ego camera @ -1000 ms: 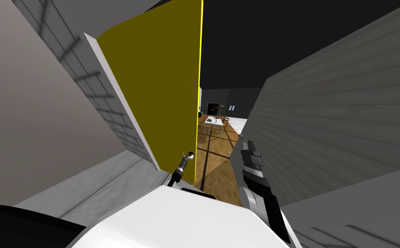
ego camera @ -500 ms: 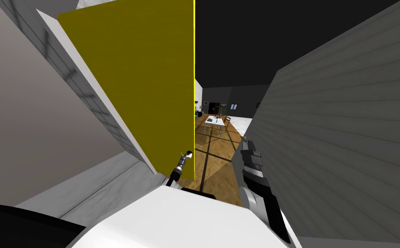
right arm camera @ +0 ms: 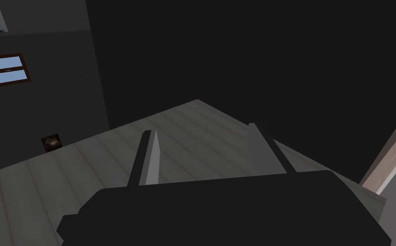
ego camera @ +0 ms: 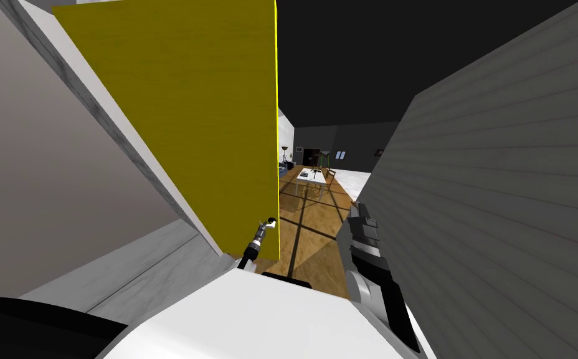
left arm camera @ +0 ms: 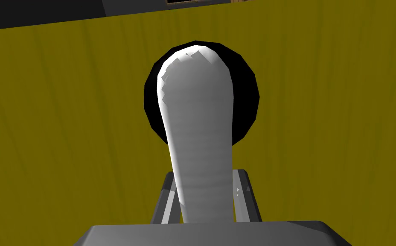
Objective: Push the door open
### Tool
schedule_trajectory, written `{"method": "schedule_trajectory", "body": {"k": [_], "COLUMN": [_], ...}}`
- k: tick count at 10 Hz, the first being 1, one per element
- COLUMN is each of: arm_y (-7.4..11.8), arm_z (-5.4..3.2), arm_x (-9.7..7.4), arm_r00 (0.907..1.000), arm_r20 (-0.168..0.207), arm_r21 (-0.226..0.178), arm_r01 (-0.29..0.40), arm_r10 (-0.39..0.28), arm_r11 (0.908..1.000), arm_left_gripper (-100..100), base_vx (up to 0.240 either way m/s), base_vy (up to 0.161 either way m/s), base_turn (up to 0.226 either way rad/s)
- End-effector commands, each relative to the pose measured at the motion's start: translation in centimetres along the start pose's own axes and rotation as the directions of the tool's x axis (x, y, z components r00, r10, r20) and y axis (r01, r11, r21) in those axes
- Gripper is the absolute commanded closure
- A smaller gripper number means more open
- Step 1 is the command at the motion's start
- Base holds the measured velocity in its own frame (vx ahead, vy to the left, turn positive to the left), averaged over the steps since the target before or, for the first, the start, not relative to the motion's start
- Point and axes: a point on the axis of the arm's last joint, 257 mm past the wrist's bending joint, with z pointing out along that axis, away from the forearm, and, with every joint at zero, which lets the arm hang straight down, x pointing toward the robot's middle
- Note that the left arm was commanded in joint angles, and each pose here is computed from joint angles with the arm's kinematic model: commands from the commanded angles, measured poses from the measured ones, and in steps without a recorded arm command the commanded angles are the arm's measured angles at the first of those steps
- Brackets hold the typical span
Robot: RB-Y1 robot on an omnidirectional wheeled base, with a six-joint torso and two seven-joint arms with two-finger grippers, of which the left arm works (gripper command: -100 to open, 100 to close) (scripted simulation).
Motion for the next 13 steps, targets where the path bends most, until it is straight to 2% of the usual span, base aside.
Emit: {"method": "schedule_trajectory", "body": {"k": [1, 2, 7, 8, 9, 13], "arm_y": [-0.6, -0.6, -0.7, -0.7, -0.7, -0.6], "arm_z": [0.19, 0.24, 0.22, 0.22, 0.16, -0.06], "arm_x": [-1.0, -2.2, -5.3, -5.3, -6.2, -8.0], "arm_r00": [0.9998, 0.999, 0.9923, 0.9923, 0.9888, 0.9779], "arm_r20": [0.016, 0.043, 0.124, 0.124, 0.149, 0.209], "arm_r21": [0.005, 0.006, 0.008, 0.008, 0.008, 0.009], "arm_r01": [-0.009, -0.011, -0.009, -0.009, -0.005, 0.008], "arm_r10": [0.009, 0.011, 0.008, 0.008, 0.004, -0.01], "arm_r11": [0.9999, 0.9999, 0.9999, 0.9999, 1.0, 0.9999], "arm_left_gripper": [100, 100, 100, 100, 100, 100], "base_vx": [0.051, 0.104, 0.175, 0.152, 0.144, 0.184], "base_vy": [-0.01, -0.05, -0.104, -0.048, -0.062, -0.098], "base_turn": [0.002, 0.064, 0.08, 0.039, 0.045, 0.086]}}
